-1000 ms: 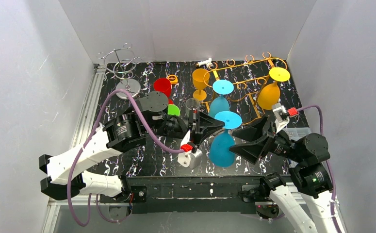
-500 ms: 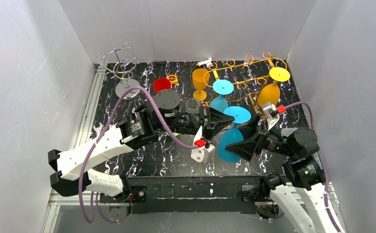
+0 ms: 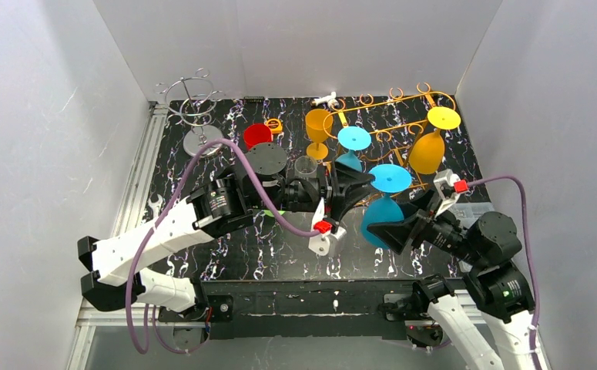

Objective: Place the wine glass upside down on the wine glass rack

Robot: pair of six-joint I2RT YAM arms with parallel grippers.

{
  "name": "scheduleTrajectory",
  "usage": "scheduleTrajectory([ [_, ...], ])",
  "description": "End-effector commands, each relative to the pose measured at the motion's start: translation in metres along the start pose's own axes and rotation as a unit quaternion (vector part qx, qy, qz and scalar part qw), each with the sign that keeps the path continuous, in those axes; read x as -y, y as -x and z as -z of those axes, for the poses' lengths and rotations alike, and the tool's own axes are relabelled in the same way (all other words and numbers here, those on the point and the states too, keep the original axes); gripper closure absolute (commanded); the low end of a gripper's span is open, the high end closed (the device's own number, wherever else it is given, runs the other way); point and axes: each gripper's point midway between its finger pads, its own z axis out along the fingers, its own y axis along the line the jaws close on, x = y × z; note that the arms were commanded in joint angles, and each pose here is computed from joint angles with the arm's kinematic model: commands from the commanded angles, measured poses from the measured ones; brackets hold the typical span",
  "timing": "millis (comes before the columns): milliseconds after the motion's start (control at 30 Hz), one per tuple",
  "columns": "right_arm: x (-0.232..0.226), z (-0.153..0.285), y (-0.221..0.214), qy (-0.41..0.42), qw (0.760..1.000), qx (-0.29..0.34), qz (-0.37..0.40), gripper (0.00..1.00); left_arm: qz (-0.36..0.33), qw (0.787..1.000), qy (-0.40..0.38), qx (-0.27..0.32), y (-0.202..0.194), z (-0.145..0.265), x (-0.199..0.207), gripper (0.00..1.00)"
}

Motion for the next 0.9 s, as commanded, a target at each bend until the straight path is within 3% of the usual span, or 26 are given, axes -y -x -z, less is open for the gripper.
scheduleTrajectory([
  [0, 0.045, 0.014, -0.004, -0.135, 0.991, 0.014, 0.018, 0.6, -0.022, 0.998, 0.06, 0.001, 0.012, 0.018, -0.032, 0.52],
  [33, 0.049, 0.015, -0.004, -0.145, 0.989, 0.016, 0.021, 0.6, -0.018, 0.998, 0.065, 0.001, 0.012, 0.019, -0.032, 0.25],
  [67, 0.054, 0.016, -0.004, -0.157, 0.987, 0.016, 0.022, 0.6, -0.017, 0.997, 0.071, -0.001, 0.011, 0.02, -0.033, 0.1],
  [100, 0.059, 0.016, -0.005, -0.166, 0.986, 0.014, 0.023, 0.6, -0.014, 0.997, 0.073, -0.003, 0.01, 0.021, -0.033, 0.03],
  [267, 0.088, 0.015, -0.009, -0.223, 0.974, -0.002, 0.035, 0.6, 0.03, 0.995, 0.083, -0.039, 0.003, 0.038, -0.033, 0.02],
  [600, 0.124, -0.016, 0.018, -0.243, 0.966, 0.057, 0.069, 0.59, 0.128, 0.981, 0.072, -0.127, -0.025, 0.075, 0.007, 0.02],
  [867, 0.133, -0.032, 0.035, -0.239, 0.964, 0.089, 0.075, 0.59, 0.144, 0.977, 0.066, -0.145, -0.03, 0.09, 0.024, 0.02],
])
